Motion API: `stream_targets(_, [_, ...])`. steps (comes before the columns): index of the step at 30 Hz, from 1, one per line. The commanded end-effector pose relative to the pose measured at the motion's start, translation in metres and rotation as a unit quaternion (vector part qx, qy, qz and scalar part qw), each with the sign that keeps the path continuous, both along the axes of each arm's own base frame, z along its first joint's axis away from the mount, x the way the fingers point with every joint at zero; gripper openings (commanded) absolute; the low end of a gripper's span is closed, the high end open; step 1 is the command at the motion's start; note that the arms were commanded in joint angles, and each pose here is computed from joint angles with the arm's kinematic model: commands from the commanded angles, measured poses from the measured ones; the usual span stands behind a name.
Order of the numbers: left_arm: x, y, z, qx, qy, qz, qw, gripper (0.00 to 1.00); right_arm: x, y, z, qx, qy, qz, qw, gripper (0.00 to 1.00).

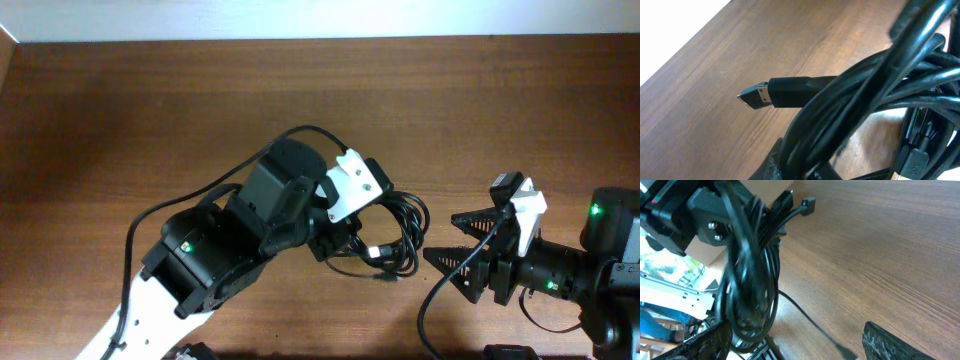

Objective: Untangle cables

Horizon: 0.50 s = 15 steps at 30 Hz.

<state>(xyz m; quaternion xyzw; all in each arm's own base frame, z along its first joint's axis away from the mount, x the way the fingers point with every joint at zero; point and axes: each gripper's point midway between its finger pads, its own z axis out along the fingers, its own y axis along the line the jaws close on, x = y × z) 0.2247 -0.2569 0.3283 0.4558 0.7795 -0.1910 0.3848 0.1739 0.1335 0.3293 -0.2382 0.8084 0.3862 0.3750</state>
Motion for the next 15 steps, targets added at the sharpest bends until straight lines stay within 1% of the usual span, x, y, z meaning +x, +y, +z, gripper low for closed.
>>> stream_targets(1, [0.003, 0.008, 0.021, -0.035, -0.001, 0.046, 0.998, 0.00, -0.004, 0.003, 0.008, 0.006, -0.014, 0.014, 1.000, 0.82])
stream_targets(3, [0.003, 0.007, 0.021, -0.036, 0.000, 0.045, 0.998, 0.00, -0.004, 0.003, 0.008, 0.006, -0.014, 0.014, 1.000, 0.82])
stream_targets(8, [-0.021, -0.012, 0.025, -0.073, 0.037, -0.028, 0.996, 0.00, -0.002, 0.003, 0.010, 0.006, -0.020, 0.014, 1.000, 0.82])
stream_targets(12, [-0.028, -0.017, 0.028, -0.084, 0.047, -0.048, 0.994, 0.00, 0.000, 0.003, 0.011, 0.004, -0.028, 0.012, 1.000, 0.82])
stream_targets(15, [-0.038, -0.022, 0.030, -0.096, 0.060, -0.078, 0.991, 0.00, 0.004, 0.002, 0.014, 0.001, -0.041, 0.010, 0.999, 0.82])
